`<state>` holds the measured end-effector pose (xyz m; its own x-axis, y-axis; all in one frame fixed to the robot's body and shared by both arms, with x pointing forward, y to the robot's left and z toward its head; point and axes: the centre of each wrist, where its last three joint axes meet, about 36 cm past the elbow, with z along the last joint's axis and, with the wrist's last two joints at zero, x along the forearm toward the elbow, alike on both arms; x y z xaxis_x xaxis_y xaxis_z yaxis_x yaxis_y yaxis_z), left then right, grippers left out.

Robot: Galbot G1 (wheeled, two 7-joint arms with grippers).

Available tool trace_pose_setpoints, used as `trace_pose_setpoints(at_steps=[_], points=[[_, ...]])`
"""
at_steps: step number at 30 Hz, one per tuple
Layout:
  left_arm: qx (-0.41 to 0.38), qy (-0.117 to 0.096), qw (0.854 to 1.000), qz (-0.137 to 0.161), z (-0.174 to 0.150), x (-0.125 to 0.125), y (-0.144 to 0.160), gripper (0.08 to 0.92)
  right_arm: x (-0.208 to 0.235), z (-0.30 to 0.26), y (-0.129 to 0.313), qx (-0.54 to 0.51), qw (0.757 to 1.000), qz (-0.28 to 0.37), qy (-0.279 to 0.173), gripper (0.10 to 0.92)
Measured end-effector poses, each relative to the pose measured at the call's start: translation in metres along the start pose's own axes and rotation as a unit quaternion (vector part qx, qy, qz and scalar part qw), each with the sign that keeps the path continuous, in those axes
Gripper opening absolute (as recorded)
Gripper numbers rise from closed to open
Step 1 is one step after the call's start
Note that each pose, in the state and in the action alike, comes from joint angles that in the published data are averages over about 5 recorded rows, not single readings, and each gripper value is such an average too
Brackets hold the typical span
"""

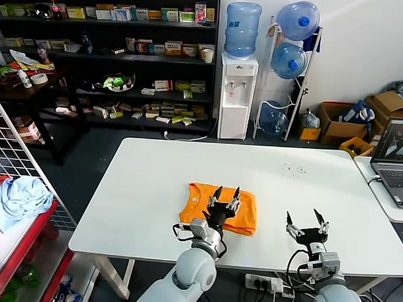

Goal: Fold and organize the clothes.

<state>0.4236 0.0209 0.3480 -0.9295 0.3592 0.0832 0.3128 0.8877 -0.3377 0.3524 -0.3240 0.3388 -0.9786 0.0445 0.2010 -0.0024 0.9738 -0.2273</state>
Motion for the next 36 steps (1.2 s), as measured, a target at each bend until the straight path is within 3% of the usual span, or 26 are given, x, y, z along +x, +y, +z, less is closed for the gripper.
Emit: trace_pose_setpoints(at_steps=[5,8,14,19,27,36], points=[[-0.042,-0.034,0.998,-0.027,-0.006,0.023,0.061,0.775,-0.004,0.0,-0.001,-0.011,1.0,-0.004,-0.006,0.823],[-0.069,-0.049,0.995,-0.047,-0.012,0.042,0.099,0.815,-0.007,0.0,-0.002,-0.018,1.0,-0.005,-0.009,0.823],[-0.121,-0.075,0.986,-0.081,-0.027,0.084,0.159,0.822,-0.009,0.0,-0.003,-0.031,0.999,-0.011,-0.019,0.823],[-0.165,-0.083,0.977,-0.107,-0.034,0.114,0.195,0.823,-0.008,-0.001,-0.006,-0.037,0.999,-0.018,-0.027,0.823],[-0.206,-0.085,0.968,-0.111,-0.044,0.141,0.22,0.823,-0.004,-0.002,-0.018,-0.039,0.998,-0.026,-0.031,0.823],[-0.223,-0.086,0.965,-0.104,-0.043,0.154,0.222,0.823,-0.002,-0.006,-0.024,-0.041,0.998,-0.026,-0.041,0.823]])
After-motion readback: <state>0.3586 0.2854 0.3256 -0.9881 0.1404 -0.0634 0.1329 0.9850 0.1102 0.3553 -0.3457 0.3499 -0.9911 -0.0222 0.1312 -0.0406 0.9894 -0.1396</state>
